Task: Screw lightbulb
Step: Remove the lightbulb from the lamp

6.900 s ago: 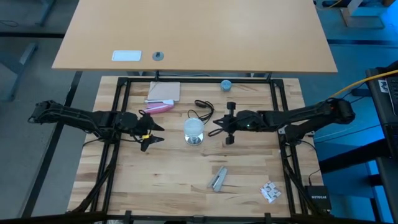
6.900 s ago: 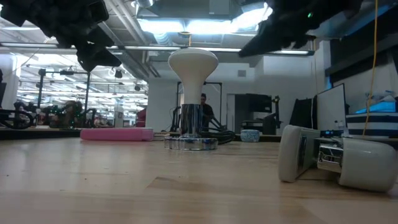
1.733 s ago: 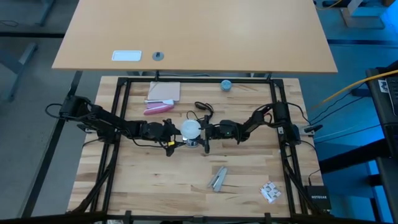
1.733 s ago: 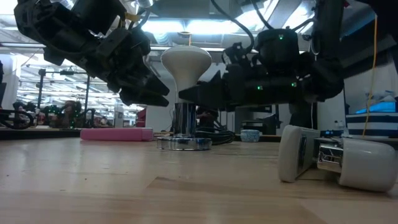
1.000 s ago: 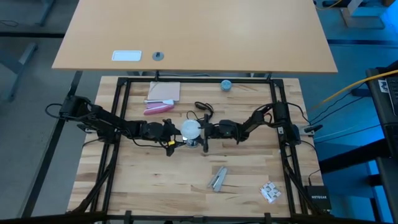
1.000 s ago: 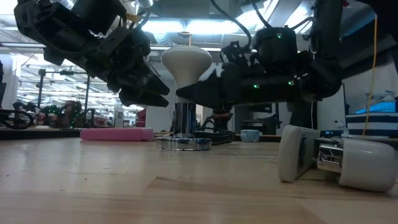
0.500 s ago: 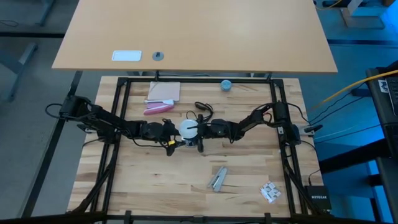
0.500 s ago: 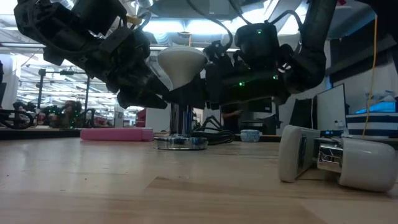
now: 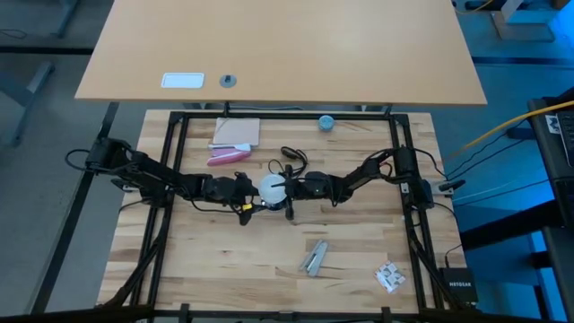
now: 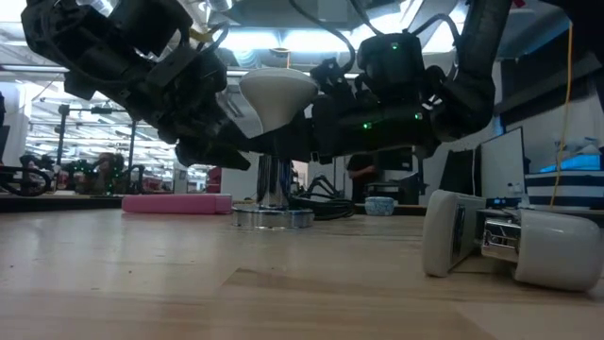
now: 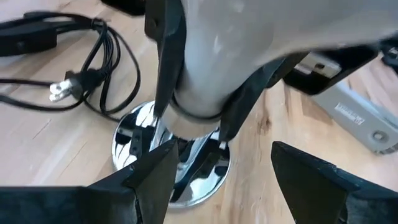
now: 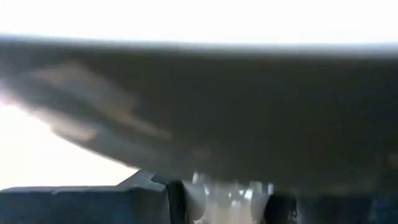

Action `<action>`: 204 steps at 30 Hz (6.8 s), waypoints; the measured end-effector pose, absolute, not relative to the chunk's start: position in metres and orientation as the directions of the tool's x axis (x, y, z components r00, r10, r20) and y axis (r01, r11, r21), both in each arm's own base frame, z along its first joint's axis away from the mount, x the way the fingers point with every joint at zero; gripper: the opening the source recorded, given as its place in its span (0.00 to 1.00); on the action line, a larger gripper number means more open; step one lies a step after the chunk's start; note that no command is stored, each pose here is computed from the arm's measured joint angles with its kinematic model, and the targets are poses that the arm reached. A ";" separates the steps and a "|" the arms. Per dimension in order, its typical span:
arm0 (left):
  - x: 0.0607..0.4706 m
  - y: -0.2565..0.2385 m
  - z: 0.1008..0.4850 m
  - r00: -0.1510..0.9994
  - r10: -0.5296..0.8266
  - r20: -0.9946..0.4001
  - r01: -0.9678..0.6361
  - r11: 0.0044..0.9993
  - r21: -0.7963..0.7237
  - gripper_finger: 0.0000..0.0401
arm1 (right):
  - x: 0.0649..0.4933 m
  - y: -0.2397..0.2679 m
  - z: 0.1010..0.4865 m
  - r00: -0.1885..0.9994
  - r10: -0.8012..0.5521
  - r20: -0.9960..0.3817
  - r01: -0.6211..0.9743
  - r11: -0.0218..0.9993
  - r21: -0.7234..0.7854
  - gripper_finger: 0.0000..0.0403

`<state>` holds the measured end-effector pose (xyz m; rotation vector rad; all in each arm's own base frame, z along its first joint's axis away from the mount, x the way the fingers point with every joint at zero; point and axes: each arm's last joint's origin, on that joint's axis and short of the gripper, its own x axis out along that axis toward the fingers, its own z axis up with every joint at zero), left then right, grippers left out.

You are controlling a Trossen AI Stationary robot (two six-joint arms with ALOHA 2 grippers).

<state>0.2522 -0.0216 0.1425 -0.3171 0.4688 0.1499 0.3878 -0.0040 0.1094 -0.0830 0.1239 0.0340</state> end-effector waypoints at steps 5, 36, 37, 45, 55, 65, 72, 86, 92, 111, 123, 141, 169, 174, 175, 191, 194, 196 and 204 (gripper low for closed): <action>0.249 -0.021 0.137 0.853 0.072 -0.518 -0.240 0.934 -0.266 0.63 | 0.388 -0.004 0.112 0.995 0.028 -0.100 -0.036 0.996 -0.084 0.42; 0.246 -0.031 0.134 0.832 0.041 -0.553 -0.214 0.944 -0.252 0.51 | 0.388 -0.004 0.121 0.999 0.040 -0.004 -0.040 0.995 -0.087 0.42; 0.247 -0.033 0.135 0.839 0.033 -0.542 -0.197 0.949 -0.246 0.49 | 0.388 -0.004 0.121 0.999 0.040 -0.006 -0.040 0.995 -0.087 0.42; 0.247 -0.036 0.135 0.845 0.091 -0.526 -0.217 0.959 -0.183 0.41 | 0.388 -0.004 0.121 0.999 0.040 -0.003 -0.040 0.995 -0.086 0.37; 0.251 -0.033 0.102 0.770 0.216 -0.600 -0.347 0.931 -0.110 0.32 | 0.389 -0.003 0.122 0.997 0.070 0.009 -0.069 0.994 -0.084 0.39; 0.255 -0.031 0.087 0.751 0.299 -0.588 -0.425 0.901 -0.085 0.19 | 0.388 -0.002 0.121 0.995 0.095 -0.005 -0.096 0.994 -0.046 0.43; 0.253 -0.038 0.087 0.755 0.268 -0.599 -0.427 0.893 -0.139 0.11 | 0.388 -0.002 0.116 0.995 0.085 -0.059 -0.087 0.995 -0.043 0.37; 0.254 -0.042 0.087 0.769 0.215 -0.602 -0.404 0.893 -0.197 0.10 | 0.388 -0.012 0.115 0.992 0.110 -0.067 -0.113 0.993 -0.039 0.51; 0.254 -0.043 0.087 0.771 0.185 -0.609 -0.385 0.898 -0.215 0.17 | 0.387 -0.017 0.115 0.982 0.176 -0.066 -0.179 0.983 -0.043 0.52; 0.257 -0.043 0.090 0.800 0.170 -0.576 -0.374 0.891 -0.257 0.29 | 0.357 -0.031 0.110 0.986 0.136 -0.101 -0.140 0.990 -0.034 0.52; 0.258 -0.043 0.091 0.808 0.168 -0.565 -0.334 0.920 -0.203 0.29 | 0.357 -0.033 0.107 0.988 0.063 -0.140 -0.068 0.997 -0.033 0.52; 0.272 -0.034 0.105 0.858 0.201 -0.473 -0.288 0.950 -0.120 0.29 | 0.357 -0.032 0.107 0.988 0.081 -0.133 -0.086 0.996 -0.034 0.52; 0.273 -0.032 0.104 0.863 0.128 -0.490 -0.243 0.953 -0.180 0.29 | 0.357 -0.032 0.107 0.986 0.098 -0.135 -0.103 0.994 -0.030 0.42; 0.272 -0.035 0.104 0.864 0.116 -0.489 -0.235 0.953 -0.190 0.29 | 0.357 -0.032 0.107 0.986 0.098 -0.135 -0.103 0.994 -0.029 0.37; 0.272 -0.036 0.104 0.865 0.116 -0.489 -0.235 0.953 -0.190 0.29 | 0.357 -0.032 0.107 0.986 0.098 -0.135 -0.103 0.994 -0.029 0.37; 0.270 -0.036 0.100 0.844 0.105 -0.527 -0.256 0.941 -0.222 0.29 | 0.357 -0.032 0.107 0.986 0.098 -0.135 -0.102 0.995 -0.021 0.39; 0.268 -0.036 0.098 0.824 0.110 -0.555 -0.280 0.932 -0.231 0.29 | 0.357 -0.032 0.107 0.986 0.098 -0.135 -0.102 0.995 -0.021 0.40; 0.267 -0.035 0.097 0.815 0.129 -0.565 -0.300 0.928 -0.221 0.29 | 0.357 -0.032 0.107 0.986 0.098 -0.135 -0.102 0.995 -0.021 0.40; 0.268 -0.022 0.097 0.800 0.221 -0.558 -0.375 0.910 -0.178 0.29 | 0.359 -0.032 0.109 0.987 0.100 -0.128 -0.104 0.994 -0.025 0.40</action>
